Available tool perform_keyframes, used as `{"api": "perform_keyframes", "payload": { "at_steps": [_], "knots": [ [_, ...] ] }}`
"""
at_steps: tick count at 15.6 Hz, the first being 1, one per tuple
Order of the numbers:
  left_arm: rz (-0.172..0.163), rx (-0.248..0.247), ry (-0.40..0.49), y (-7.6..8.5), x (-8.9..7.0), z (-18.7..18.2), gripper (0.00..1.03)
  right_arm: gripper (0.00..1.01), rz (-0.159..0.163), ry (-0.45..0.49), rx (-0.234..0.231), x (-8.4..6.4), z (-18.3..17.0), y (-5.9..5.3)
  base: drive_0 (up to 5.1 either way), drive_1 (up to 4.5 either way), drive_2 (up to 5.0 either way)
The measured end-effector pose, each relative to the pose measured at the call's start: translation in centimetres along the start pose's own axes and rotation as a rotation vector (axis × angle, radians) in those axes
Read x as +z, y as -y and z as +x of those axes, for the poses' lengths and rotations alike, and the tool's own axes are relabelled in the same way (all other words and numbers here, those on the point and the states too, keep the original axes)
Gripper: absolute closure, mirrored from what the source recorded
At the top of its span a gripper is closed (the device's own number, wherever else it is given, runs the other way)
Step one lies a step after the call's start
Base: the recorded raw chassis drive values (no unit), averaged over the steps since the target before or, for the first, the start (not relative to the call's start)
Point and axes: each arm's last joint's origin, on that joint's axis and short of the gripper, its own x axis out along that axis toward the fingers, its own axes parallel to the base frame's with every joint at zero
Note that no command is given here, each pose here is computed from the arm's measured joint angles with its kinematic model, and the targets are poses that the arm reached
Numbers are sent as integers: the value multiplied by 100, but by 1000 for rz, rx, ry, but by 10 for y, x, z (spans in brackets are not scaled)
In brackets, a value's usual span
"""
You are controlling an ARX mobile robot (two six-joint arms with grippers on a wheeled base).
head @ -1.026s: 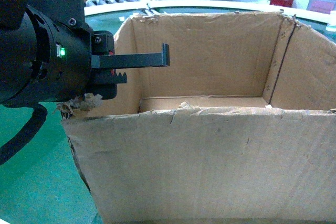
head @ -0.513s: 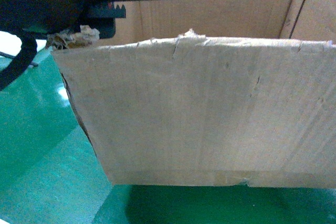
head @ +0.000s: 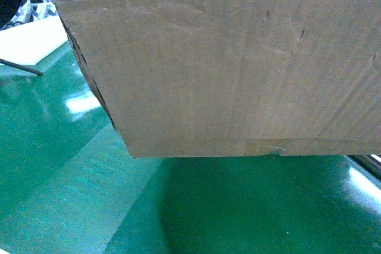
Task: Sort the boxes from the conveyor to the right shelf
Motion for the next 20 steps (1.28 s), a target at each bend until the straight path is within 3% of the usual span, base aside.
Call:
{"api": "perform_keyframes", "payload": {
  "at_steps": [17, 20],
  "knots": [
    [2, 0, 0, 0, 0, 0, 101, 99, -1, 2, 1, 0, 0, 0, -135, -135, -135],
    [6, 0, -6, 0, -1, 1, 101, 99, 0, -4, 1, -1, 1, 0, -150, -544, 244]
  ]
}}
